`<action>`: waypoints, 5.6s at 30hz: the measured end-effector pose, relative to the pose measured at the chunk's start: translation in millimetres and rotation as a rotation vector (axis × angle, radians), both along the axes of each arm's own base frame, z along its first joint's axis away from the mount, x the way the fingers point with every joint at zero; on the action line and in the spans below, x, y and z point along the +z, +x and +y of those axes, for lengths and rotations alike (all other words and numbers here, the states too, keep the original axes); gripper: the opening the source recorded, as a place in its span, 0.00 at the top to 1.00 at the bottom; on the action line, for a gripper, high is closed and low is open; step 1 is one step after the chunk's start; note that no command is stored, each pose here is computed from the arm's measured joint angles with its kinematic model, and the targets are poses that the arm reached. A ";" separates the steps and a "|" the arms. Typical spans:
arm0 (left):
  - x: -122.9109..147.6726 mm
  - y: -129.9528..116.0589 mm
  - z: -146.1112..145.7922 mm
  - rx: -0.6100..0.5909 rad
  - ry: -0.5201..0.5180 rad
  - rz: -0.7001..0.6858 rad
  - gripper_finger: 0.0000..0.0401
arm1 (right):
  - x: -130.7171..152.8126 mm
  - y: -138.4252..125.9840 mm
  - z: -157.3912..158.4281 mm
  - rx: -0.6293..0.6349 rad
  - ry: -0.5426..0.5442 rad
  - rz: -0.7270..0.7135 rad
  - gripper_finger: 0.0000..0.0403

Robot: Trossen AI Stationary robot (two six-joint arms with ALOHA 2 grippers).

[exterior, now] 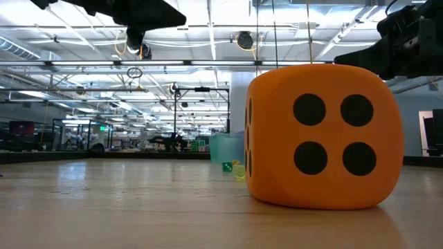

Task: Pick & Place Dice
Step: Put the large orange dice into the blue transparent bin

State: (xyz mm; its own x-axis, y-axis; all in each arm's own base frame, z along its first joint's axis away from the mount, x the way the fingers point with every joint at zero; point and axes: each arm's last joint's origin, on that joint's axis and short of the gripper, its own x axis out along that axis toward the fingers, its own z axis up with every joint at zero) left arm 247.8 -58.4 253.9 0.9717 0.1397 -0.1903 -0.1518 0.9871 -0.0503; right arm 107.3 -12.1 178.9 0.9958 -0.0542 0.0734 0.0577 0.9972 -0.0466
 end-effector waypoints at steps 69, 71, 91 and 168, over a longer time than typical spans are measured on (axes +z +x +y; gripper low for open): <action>-37.1 168.5 -121.3 -0.215 -0.120 0.699 0.00 | 0.3 0.4 0.0 0.006 0.062 -0.006 1.00; -42.1 171.6 -123.4 -0.202 -0.116 0.684 0.00 | 0.3 0.4 0.0 0.006 0.063 -0.006 1.00; -72.2 176.8 -120.6 -0.177 -0.129 0.820 0.00 | -0.8 1.1 -0.1 0.005 0.064 0.005 1.00; -29.1 165.3 -102.6 -0.222 0.307 0.760 0.00 | -0.8 1.2 -0.1 0.007 0.083 0.005 1.00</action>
